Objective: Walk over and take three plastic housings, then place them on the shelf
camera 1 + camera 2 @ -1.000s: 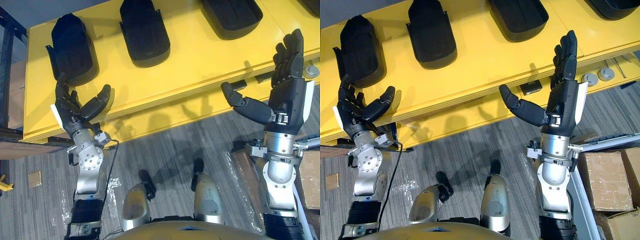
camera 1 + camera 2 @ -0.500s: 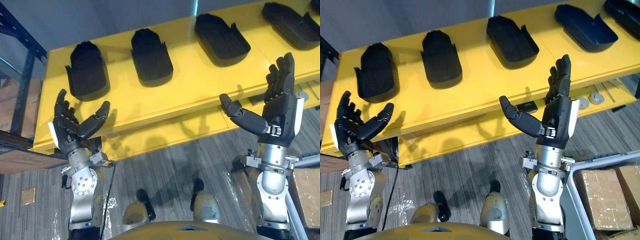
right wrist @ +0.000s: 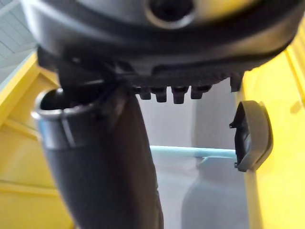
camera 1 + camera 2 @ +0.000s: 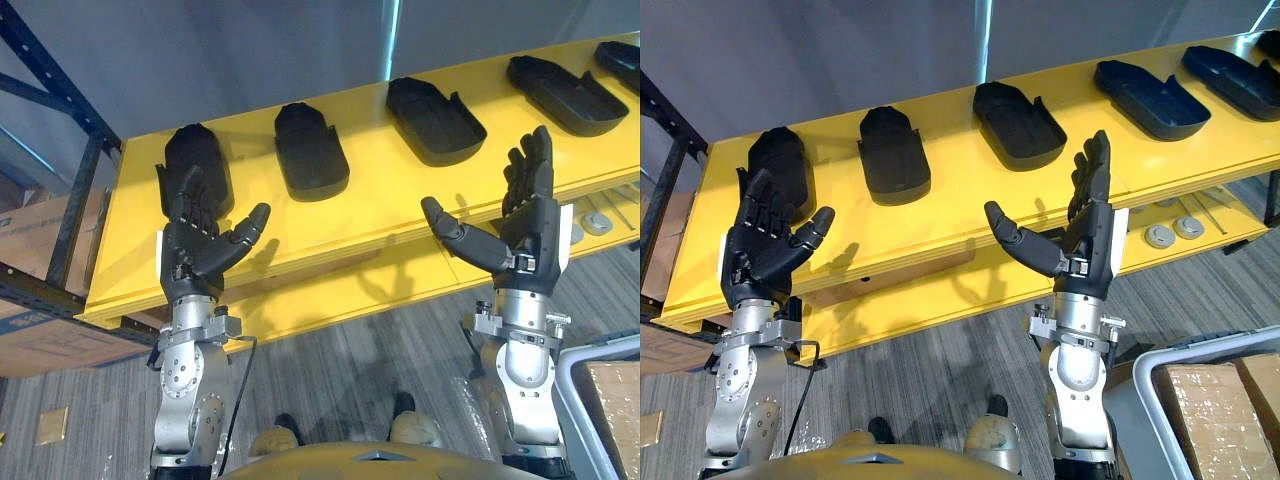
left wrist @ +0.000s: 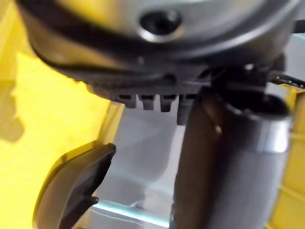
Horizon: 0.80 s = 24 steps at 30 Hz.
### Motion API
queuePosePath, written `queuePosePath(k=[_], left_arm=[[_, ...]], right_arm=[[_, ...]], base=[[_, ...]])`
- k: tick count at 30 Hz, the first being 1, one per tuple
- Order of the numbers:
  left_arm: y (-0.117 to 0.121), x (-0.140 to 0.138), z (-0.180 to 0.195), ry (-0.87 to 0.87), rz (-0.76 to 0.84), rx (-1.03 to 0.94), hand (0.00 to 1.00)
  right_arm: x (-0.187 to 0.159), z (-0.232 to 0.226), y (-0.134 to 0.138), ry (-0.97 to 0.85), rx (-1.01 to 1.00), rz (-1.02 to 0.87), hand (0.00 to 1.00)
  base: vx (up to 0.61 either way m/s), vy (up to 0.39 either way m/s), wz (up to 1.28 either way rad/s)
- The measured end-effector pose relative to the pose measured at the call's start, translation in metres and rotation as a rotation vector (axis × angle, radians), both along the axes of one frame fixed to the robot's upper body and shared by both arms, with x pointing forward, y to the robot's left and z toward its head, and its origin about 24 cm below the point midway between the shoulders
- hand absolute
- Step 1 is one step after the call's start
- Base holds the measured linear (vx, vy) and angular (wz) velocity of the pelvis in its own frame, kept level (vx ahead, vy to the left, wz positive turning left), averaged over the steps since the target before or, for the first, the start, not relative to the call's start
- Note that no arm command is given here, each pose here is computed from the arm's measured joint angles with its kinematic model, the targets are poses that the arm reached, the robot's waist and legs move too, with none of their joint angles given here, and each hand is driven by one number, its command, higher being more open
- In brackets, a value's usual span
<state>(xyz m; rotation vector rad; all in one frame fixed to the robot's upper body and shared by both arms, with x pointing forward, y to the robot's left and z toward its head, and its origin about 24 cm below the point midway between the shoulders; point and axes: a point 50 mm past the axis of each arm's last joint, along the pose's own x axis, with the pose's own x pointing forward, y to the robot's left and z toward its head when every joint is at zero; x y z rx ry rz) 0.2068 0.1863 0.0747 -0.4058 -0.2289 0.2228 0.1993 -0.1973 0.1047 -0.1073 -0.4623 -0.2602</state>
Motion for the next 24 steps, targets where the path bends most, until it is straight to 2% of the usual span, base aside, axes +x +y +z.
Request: queuePosePath(k=[6, 13, 24], left_arm=[[-0.001, 0.008, -0.026, 0.108, -0.022, -0.043, 1.0], [0.004, 0.023, -0.04, 0.156, -0.081, -0.063, 1.0], [0.019, 0.037, -0.044, 0.152, 0.027, -0.059, 1.0]], right_arm=[[-0.004, -0.006, -0.005, 0.035, -0.001, -0.008, 1.0], [-0.006, -0.021, -0.013, 0.109, 0.01, -0.003, 1.0], [-0.006, -0.023, -0.016, 0.125, -0.018, 0.037, 1.0]], base=[[-0.02, -0.015, -0.13], [-0.03, -0.023, -0.14], [-0.02, -0.012, -0.09]])
